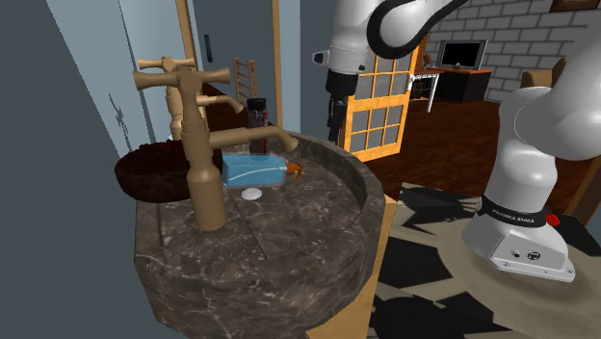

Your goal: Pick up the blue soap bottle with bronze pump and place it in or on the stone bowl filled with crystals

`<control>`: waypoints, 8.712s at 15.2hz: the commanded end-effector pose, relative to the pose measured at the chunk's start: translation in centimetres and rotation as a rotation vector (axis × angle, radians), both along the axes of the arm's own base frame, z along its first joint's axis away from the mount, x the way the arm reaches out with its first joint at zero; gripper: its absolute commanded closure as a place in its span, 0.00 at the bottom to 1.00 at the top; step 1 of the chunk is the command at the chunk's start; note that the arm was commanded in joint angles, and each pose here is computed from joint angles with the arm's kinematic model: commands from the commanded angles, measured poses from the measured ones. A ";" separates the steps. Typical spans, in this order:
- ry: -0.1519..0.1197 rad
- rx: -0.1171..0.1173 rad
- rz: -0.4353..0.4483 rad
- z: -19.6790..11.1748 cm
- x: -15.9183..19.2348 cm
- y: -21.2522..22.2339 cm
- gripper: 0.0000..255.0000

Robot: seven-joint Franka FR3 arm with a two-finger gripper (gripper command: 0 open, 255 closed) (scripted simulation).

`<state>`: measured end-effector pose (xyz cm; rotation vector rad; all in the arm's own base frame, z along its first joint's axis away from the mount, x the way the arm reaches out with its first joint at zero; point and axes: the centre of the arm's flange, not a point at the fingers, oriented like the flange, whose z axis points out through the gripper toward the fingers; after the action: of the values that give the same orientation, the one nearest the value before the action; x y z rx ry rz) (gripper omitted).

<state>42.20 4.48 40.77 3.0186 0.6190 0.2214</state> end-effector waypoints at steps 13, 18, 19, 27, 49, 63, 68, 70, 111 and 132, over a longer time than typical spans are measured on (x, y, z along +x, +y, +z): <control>-0.140 0.034 0.263 -8.4 6.4 6.0 0.00; -0.140 0.034 0.263 -10.2 6.9 6.2 0.00; -0.140 0.034 0.263 -10.2 6.9 6.2 0.00; -0.140 0.034 0.263 -10.2 6.9 6.2 1.00; -0.140 0.034 0.263 -2.3 6.9 6.2 1.00; -0.140 0.034 0.263 5.1 6.9 6.2 1.00; -0.140 0.034 0.263 7.7 6.9 6.2 1.00; -0.140 0.034 0.263 8.8 6.9 6.2 1.00; -0.140 0.034 0.263 7.5 17.5 23.7 1.00; -0.140 0.034 0.263 12.3 16.1 23.4 0.00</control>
<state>58.33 27.89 53.04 2.9116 1.0055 0.4546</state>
